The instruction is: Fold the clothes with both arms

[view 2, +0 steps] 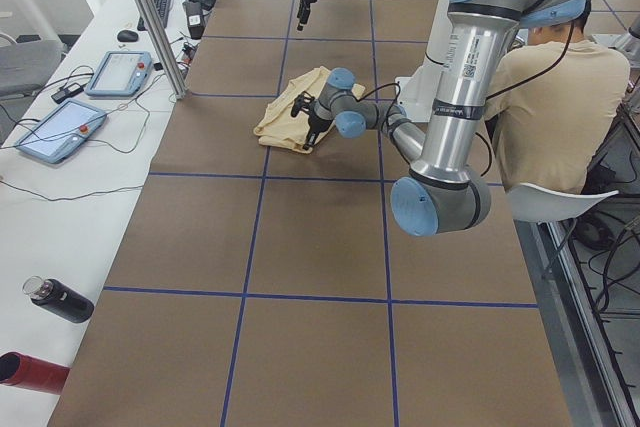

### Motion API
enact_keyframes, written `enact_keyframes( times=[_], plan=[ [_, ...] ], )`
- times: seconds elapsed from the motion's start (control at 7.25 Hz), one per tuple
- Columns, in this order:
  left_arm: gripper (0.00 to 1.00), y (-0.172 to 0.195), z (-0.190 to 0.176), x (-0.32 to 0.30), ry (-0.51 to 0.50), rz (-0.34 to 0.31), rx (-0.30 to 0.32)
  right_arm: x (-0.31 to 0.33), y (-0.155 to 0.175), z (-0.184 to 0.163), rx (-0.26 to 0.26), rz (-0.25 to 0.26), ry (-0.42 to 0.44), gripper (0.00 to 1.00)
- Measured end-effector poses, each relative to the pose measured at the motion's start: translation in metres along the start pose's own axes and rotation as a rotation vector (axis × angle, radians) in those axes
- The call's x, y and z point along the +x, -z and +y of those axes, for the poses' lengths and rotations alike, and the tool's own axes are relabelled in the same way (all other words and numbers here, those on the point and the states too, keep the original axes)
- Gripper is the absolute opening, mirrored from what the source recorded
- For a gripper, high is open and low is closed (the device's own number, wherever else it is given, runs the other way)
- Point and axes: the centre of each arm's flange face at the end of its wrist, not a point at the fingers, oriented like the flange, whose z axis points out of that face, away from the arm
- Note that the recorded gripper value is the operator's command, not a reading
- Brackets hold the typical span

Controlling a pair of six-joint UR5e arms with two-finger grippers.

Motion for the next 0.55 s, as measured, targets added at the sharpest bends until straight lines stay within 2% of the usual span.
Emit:
enact_keyframes(
  times=[0.28,0.41,0.55],
  plan=[
    [0.00,-0.043,-0.118,-0.031,-0.047,-0.097,0.070,-0.001,-0.001,0.001,-0.001,0.000,0.001,1.00],
    [0.99,-0.066,-0.163,-0.040,-0.068,-0.107,0.107,-0.002,-0.001,0.002,-0.001,-0.001,0.002,1.00],
    [1.00,-0.079,-0.192,-0.053,-0.113,-0.100,0.150,-0.003,0.000,0.002,-0.001,-0.003,0.003,1.00]
  ],
)
